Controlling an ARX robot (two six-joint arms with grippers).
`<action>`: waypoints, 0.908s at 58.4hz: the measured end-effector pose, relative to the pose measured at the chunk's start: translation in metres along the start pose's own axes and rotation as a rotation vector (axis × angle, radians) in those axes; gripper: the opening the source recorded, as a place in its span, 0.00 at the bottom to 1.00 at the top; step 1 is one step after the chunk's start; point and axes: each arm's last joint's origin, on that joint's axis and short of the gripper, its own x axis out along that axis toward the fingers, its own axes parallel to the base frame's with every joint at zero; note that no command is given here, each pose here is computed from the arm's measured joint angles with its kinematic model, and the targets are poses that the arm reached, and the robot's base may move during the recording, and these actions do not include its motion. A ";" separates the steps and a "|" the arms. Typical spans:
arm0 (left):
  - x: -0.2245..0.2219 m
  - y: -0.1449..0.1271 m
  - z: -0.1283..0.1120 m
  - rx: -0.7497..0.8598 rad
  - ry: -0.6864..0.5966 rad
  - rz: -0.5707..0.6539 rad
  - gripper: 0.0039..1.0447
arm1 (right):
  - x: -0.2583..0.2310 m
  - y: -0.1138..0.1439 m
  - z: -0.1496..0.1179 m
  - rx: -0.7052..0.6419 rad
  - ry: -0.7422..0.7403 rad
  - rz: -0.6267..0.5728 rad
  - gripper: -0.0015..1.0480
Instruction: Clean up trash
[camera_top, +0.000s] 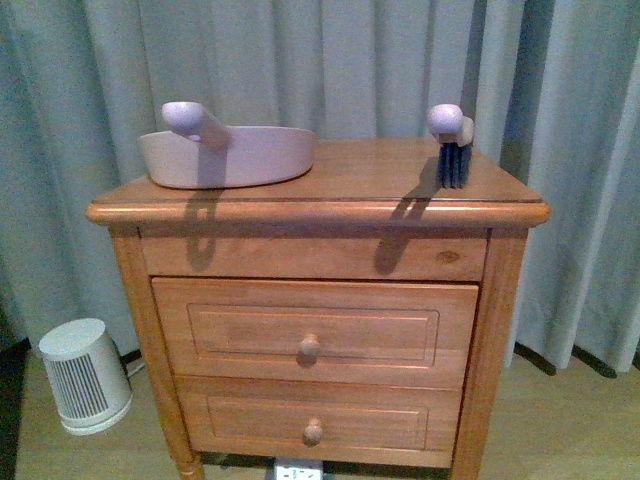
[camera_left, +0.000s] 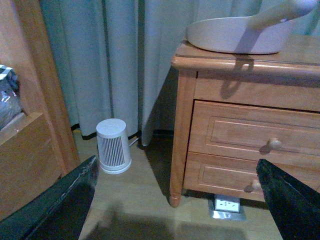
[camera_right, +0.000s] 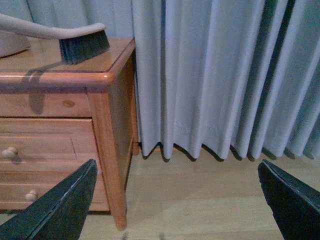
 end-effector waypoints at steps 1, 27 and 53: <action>0.000 0.000 0.000 0.000 0.000 0.000 0.93 | 0.000 0.000 0.000 0.000 0.000 0.000 0.93; 0.000 0.000 0.000 0.000 0.000 0.000 0.93 | 0.000 0.000 0.000 0.000 0.000 0.000 0.93; 0.016 -0.001 0.017 -0.063 0.137 -0.156 0.93 | 0.000 0.000 0.000 0.000 0.000 0.000 0.93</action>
